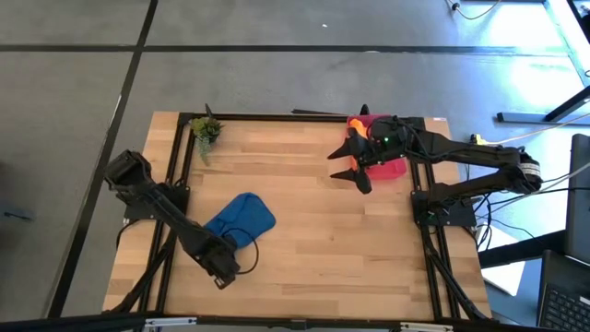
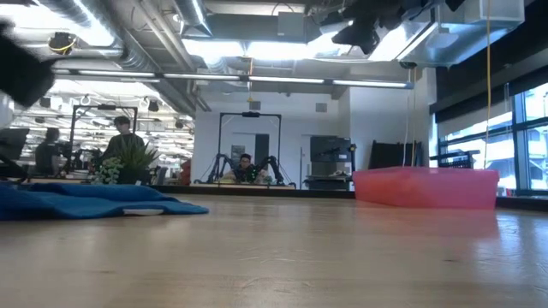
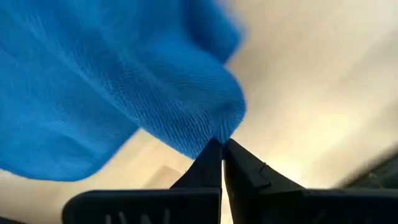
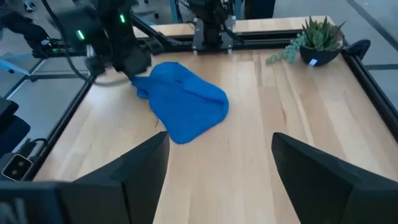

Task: Roll microfiber towels into tight, uniform cylinder then place into a basket
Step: Fold the blue microfiber towel

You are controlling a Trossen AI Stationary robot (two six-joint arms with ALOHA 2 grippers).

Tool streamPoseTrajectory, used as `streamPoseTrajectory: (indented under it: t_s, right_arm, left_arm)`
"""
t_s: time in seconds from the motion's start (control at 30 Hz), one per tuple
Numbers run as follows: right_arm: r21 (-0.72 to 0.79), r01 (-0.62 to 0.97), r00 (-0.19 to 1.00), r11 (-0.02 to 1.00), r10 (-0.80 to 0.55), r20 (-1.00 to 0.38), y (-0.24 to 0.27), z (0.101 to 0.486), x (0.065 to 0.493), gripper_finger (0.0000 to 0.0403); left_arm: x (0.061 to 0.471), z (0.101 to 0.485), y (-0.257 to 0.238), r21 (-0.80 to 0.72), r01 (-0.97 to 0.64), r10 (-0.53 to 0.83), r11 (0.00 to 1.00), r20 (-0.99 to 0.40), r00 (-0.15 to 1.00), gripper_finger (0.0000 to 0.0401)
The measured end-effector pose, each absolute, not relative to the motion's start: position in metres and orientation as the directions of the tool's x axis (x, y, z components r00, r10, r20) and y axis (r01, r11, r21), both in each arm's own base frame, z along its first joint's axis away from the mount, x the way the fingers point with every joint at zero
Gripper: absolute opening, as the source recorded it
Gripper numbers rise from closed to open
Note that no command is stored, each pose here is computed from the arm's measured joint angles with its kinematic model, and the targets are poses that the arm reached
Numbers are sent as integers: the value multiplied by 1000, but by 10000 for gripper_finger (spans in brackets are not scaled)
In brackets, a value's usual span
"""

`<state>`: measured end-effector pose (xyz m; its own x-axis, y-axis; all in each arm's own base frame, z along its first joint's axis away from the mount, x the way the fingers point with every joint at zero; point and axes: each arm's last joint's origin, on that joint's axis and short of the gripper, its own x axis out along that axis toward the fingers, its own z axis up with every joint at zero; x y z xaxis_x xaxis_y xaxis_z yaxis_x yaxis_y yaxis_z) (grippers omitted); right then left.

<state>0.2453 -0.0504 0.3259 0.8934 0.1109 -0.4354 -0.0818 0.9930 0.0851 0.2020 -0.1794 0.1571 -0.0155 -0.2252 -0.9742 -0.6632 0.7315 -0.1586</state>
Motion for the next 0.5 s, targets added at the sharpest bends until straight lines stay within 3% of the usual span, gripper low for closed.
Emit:
streamPoseTrajectory:
  t_s: [0.23, 0.5]
  right_arm:
    - [46, -129, 866, 991, 135, -481, -50, 305, 269, 284]
    - [-2, -221, 822, 975, 185, -538, -43, 268, 306, 284]
  left_arm:
    - [201, 193, -164, -201, -698, -218, 687, -974, 66, 0]
    - [196, 239, -132, -204, -747, -107, 632, -978, 177, 0]
